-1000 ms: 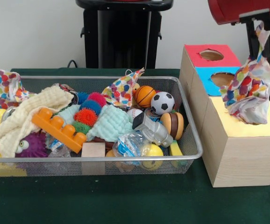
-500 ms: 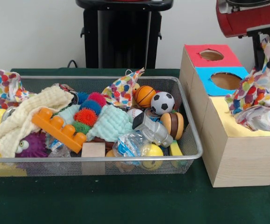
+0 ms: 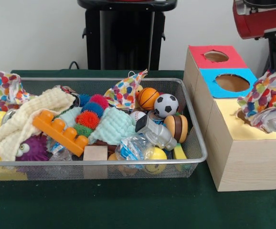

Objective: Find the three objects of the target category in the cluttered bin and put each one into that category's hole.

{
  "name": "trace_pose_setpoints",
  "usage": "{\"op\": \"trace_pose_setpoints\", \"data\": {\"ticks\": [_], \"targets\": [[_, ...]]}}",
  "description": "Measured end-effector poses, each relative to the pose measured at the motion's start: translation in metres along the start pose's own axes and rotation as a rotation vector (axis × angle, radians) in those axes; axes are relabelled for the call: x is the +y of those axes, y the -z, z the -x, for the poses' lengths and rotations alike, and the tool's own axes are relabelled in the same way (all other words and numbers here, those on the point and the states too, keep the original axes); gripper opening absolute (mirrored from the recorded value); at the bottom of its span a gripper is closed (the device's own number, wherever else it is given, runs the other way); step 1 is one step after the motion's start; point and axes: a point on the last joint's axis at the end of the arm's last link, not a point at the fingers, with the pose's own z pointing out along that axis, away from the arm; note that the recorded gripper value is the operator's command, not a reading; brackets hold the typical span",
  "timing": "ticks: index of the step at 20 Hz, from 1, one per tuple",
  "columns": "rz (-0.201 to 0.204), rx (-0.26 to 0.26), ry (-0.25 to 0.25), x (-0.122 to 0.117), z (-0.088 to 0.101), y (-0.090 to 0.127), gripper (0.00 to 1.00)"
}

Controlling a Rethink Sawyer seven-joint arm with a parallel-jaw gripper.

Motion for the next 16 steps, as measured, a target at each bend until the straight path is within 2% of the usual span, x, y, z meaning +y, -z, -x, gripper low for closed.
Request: {"op": "trace_pose_setpoints", "data": {"ticks": [8,16], "targets": [[-0.007,0.023,-0.015,-0.007,-0.014,-0.009,0.00],[-0.022,0.073,-0.056,-0.029,-0.041,-0.035,0.00]]}}
